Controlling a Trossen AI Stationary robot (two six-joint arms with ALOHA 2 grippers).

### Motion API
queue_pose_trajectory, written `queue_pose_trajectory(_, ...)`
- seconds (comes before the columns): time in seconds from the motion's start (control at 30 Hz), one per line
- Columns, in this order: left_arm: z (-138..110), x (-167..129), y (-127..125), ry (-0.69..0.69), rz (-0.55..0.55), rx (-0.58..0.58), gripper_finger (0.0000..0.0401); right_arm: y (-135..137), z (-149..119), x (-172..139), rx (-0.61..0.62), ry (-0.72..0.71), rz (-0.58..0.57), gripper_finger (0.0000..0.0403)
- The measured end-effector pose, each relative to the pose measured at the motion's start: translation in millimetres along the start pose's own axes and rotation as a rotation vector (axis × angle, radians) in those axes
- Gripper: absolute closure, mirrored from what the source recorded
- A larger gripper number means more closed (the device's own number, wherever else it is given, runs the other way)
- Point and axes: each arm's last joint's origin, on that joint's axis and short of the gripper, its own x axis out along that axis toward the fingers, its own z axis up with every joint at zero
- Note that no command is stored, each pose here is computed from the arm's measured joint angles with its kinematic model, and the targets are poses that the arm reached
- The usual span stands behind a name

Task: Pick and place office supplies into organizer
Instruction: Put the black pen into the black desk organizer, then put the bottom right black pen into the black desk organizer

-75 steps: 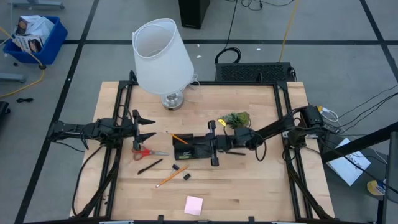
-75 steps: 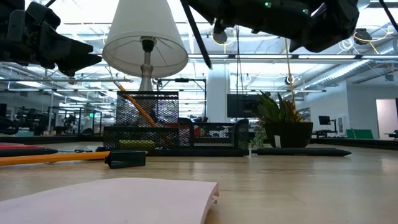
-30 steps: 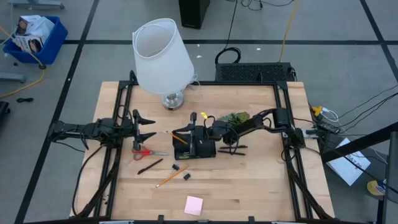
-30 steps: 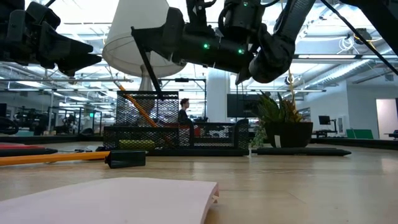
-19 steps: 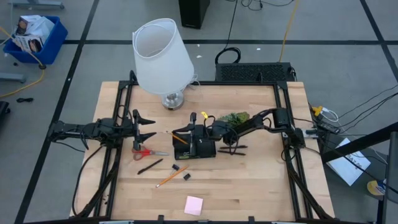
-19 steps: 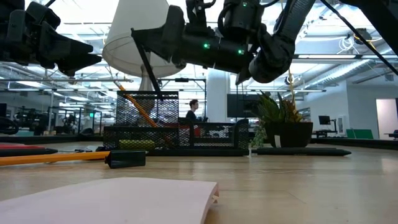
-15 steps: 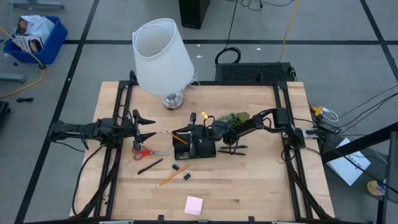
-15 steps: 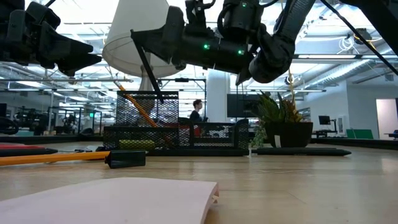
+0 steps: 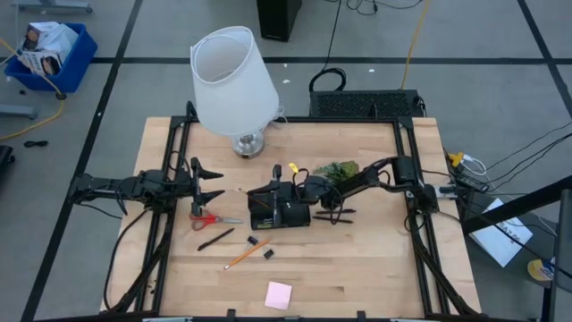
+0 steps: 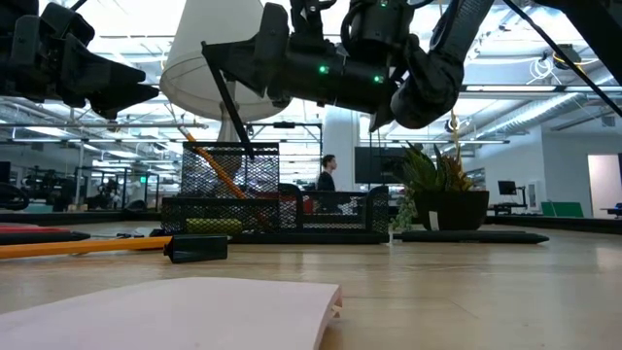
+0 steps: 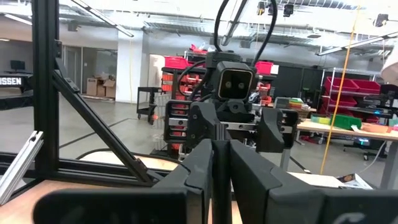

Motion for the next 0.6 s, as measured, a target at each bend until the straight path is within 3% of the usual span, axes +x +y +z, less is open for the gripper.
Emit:
queue_pose_trajectory(0.27, 0.0, 0.0, 0.0, 0.000, 0.000, 0.000, 0.0146, -0.3, -0.2, -0.1, 0.019, 0.001, -0.001, 0.0352)
queue_pose_trajectory(0.6, 0.0, 0.0, 0.0, 0.000, 0.000, 0.000, 0.0146, -0.3, -0.7, -0.2, 0.041, 0.006, -0.002, 0.0259)
